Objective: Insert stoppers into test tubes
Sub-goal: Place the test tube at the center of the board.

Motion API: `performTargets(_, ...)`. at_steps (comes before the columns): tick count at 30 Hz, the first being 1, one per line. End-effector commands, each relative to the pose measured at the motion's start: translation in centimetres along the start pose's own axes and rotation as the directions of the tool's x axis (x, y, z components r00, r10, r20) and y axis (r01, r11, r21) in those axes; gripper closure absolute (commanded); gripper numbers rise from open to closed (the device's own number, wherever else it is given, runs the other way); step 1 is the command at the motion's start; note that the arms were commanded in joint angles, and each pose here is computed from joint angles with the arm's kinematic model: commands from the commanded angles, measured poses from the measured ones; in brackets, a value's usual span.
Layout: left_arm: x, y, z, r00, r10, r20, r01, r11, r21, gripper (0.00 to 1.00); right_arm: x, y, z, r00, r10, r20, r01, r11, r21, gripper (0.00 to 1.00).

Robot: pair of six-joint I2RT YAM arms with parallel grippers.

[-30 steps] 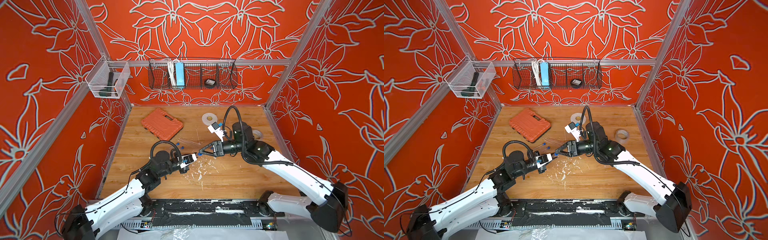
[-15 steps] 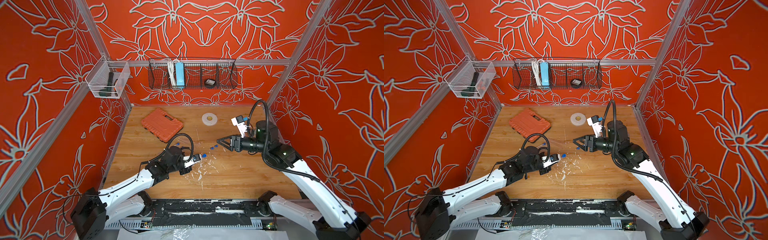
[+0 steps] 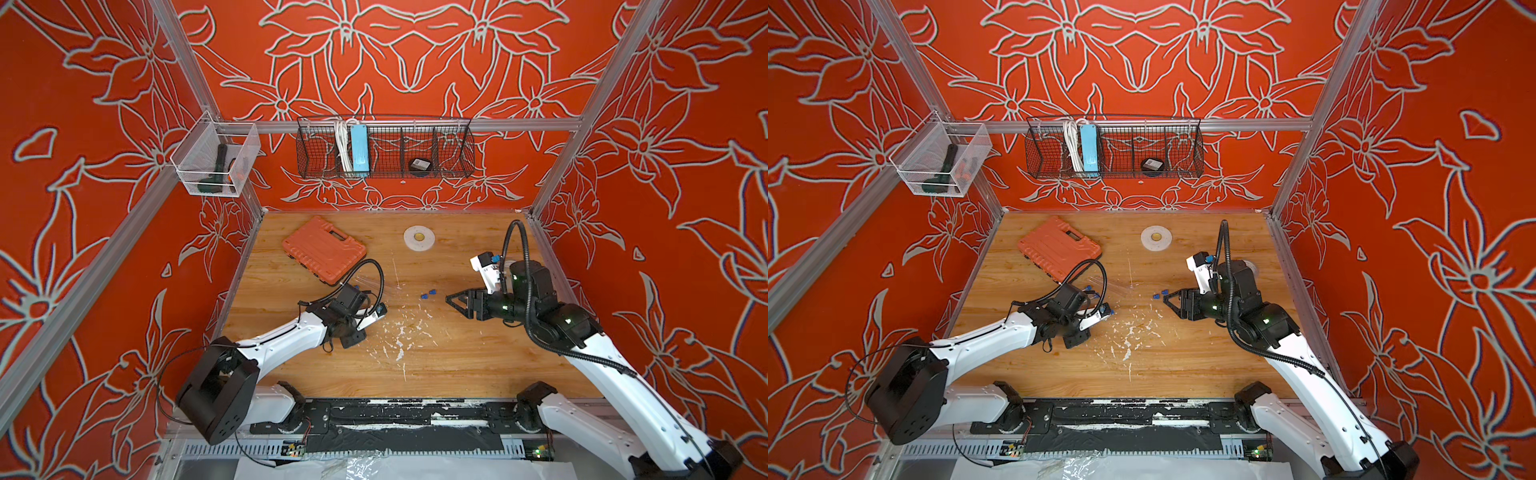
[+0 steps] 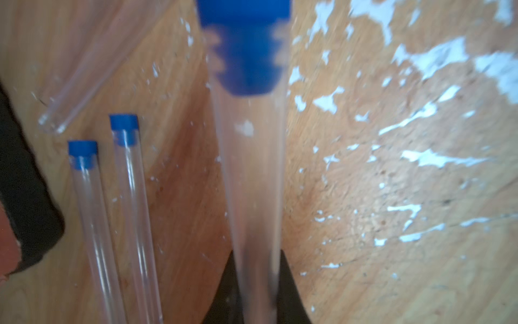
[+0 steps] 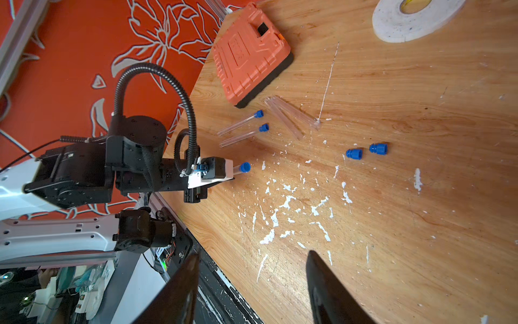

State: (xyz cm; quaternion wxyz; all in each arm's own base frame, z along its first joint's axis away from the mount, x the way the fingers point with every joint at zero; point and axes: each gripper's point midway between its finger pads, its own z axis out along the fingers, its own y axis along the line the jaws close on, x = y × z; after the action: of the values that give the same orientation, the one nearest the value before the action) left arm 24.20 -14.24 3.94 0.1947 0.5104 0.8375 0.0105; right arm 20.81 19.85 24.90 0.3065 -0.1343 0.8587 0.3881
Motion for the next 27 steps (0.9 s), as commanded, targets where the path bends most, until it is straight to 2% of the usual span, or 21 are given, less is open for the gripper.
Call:
performTargets(1, 2.0, 0.5, -0.2, 0.994, -0.005, -0.109, 0.006, 1.000, 0.003, 0.96, 0.1, -0.2, -0.2, 1.000, -0.028, 0.009, 0.028, 1.000, 0.002, 0.39)
performTargets(5, 3.6, 1.0, 0.3, 0.979, -0.018, -0.203, 0.026, 0.999, 0.034, 0.95, 0.3, 0.0, -0.1, 0.999, -0.039, 0.006, 0.040, 0.999, -0.020, 0.39)
performTargets(17, 4.7, 1.7, 2.5, 0.952, -0.051, -0.302, 0.084, 0.992, 0.097, 0.88, 1.3, 0.2, -0.2, 0.999, -0.044, 0.004, 0.044, 0.998, -0.052, 0.39)
performTargets(27, 4.4, 2.2, 3.1, 0.953, -0.050, -0.299, 0.082, 0.992, 0.095, 0.78, 1.7, 0.0, -0.2, 0.999, -0.043, -0.006, 0.043, 0.998, -0.048, 0.39)
